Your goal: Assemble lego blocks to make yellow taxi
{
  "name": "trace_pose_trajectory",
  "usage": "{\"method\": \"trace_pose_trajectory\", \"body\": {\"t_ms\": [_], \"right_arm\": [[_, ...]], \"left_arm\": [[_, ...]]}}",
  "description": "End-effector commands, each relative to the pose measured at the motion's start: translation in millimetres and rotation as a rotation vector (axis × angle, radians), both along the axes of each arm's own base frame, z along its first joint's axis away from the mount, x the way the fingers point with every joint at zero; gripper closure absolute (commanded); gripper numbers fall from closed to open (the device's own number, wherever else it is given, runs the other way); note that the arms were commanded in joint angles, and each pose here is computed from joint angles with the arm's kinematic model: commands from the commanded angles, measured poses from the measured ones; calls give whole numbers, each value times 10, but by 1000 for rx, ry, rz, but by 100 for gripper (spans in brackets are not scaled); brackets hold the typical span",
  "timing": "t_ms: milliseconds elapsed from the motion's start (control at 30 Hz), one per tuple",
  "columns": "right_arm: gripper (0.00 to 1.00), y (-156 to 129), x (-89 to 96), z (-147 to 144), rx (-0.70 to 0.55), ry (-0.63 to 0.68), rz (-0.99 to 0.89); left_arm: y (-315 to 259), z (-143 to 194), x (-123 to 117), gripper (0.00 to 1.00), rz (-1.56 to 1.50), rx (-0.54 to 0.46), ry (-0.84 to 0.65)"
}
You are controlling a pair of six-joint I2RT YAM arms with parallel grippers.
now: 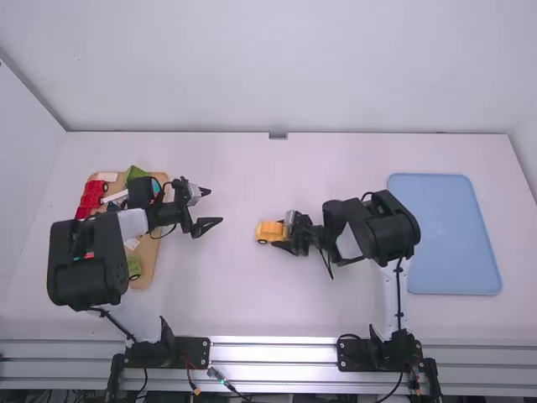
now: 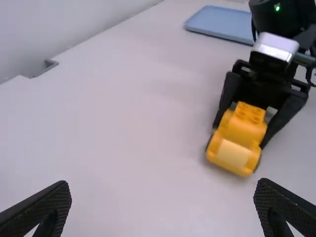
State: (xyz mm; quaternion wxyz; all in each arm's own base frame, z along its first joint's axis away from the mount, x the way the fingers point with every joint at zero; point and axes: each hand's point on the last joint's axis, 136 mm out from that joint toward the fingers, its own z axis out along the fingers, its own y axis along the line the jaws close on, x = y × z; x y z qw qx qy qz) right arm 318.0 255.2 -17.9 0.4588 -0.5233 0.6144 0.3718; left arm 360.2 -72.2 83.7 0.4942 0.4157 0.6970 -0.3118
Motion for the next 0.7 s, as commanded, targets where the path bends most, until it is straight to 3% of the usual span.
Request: {"method": "trace_pose_trajectory", "body": {"t_ms": [0,167,300,433,467,533,567,667], "right_arm": [[53,-82,78,41,30,101,-68],[53,-353,264,347,59,66,-159],[50,-846,450,645,47,-6,-341],[47,-1668,613,827,-26,-58,-674],[47,-2048,623,858,-63,-61,-818],[46,-2483,585,871,-107,-53,-976],[46,-2563,573,872,-114,-49,-1005],[46,-3314,377,815,-179,32,-1259]], "left_arm": [[-82,-20,-103,1,-18,1,-6],[-95,-124,-151,1,-10,32,-64],[-95,-142,-160,1,19,19,-78],[2,-127,-1,1,159,-24,20],[47,-136,71,1,218,-28,51],[105,-139,131,1,266,-26,65],[113,-136,141,1,272,-25,65],[94,-116,165,1,270,-24,59]]}}
